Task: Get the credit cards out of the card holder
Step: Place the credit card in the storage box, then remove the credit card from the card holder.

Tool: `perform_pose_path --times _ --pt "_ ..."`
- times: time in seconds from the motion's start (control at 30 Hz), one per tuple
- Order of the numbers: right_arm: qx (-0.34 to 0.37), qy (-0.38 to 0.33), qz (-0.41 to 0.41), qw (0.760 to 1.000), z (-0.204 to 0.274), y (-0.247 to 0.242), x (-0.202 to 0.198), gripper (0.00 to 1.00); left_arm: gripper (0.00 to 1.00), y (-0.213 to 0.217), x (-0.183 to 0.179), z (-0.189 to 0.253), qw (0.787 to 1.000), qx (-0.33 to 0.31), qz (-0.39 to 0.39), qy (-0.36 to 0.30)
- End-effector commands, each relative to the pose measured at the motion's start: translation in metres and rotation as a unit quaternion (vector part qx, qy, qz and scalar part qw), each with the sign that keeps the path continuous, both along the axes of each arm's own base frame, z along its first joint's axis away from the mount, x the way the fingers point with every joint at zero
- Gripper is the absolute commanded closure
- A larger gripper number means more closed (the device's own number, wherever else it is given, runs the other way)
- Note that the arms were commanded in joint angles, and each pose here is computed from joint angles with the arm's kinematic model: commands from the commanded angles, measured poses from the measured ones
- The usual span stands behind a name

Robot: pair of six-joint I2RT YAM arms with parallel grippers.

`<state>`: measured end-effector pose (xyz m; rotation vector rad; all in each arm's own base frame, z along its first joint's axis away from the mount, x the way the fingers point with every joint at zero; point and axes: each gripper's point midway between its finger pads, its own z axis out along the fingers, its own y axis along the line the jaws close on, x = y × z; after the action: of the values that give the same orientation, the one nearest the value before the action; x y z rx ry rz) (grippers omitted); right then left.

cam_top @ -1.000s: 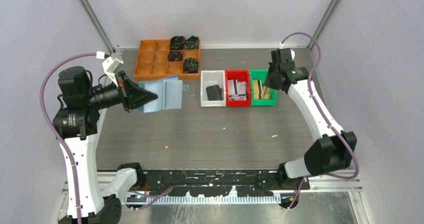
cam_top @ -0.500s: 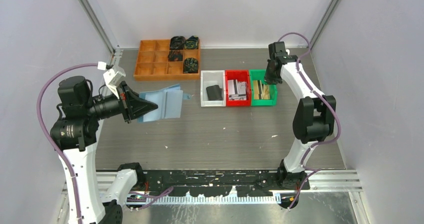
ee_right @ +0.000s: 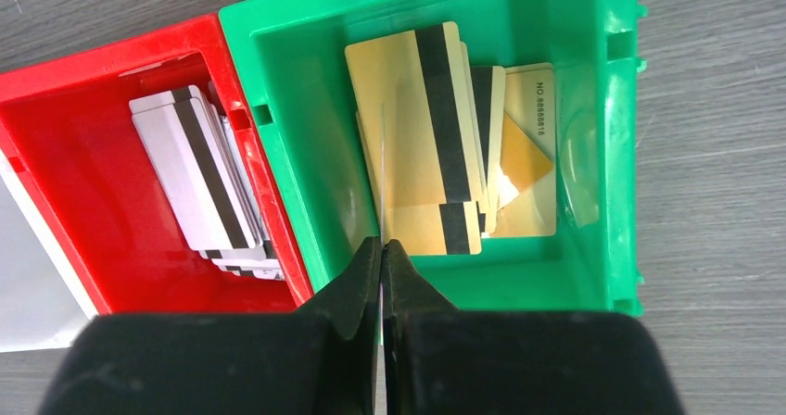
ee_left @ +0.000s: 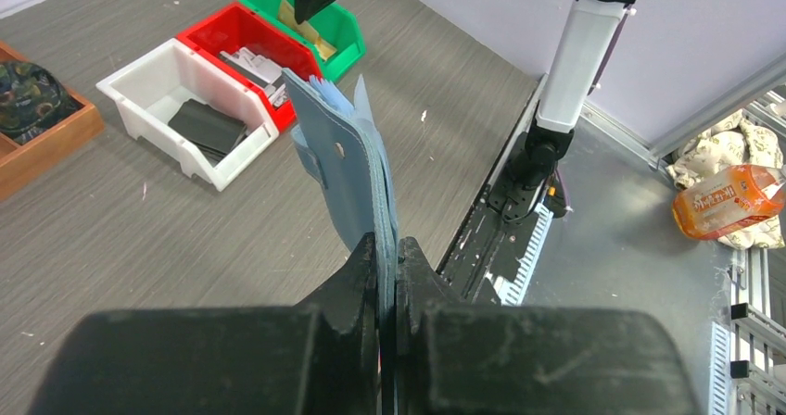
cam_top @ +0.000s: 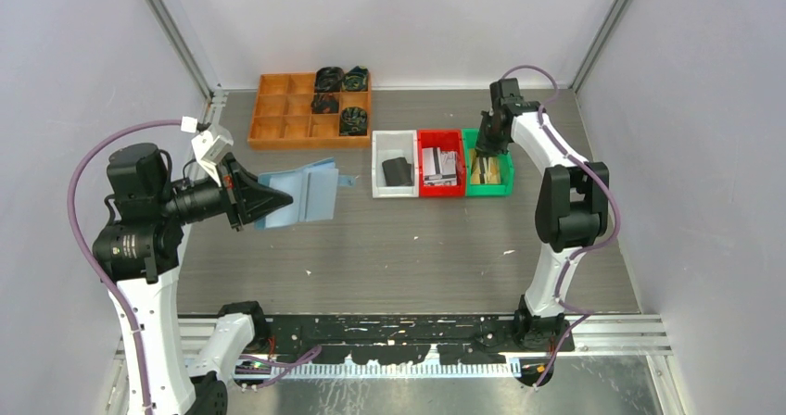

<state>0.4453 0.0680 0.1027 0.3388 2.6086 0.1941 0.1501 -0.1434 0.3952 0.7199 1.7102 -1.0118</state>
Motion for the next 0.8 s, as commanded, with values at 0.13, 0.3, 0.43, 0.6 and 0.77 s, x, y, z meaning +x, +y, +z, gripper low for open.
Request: perform_pose_path --times 0.13,0.3,0.43,0.6,0.77 --pt "0.003 -0.054 -0.009 0.999 0.029 0.001 0.021 0.7 0.99 -0.003 -0.008 0.015 0.999 -0.003 -0.014 -0.032" --pt "-0.041 -0.087 -0.05 0.994 0.057 -0.02 0.019 0.58 0.99 -0.004 -0.009 0.019 0.999 -0.007 -0.017 -0.033" --pt "-0.038 -0.137 -0.063 0.988 0.101 -0.021 0.014 0.56 0.98 -0.005 -0.009 0.023 0.999 -0.013 -0.018 -0.033" --pt "0.132 -0.223 0.041 0.965 0.176 0.065 -0.014 0.45 0.99 -0.008 -0.009 0.035 0.999 -0.037 -0.025 -0.028" --pt "0.387 -0.26 0.226 0.855 0.254 0.183 -0.102 0.32 0.99 -0.012 -0.013 0.05 0.997 -0.065 -0.038 -0.025"
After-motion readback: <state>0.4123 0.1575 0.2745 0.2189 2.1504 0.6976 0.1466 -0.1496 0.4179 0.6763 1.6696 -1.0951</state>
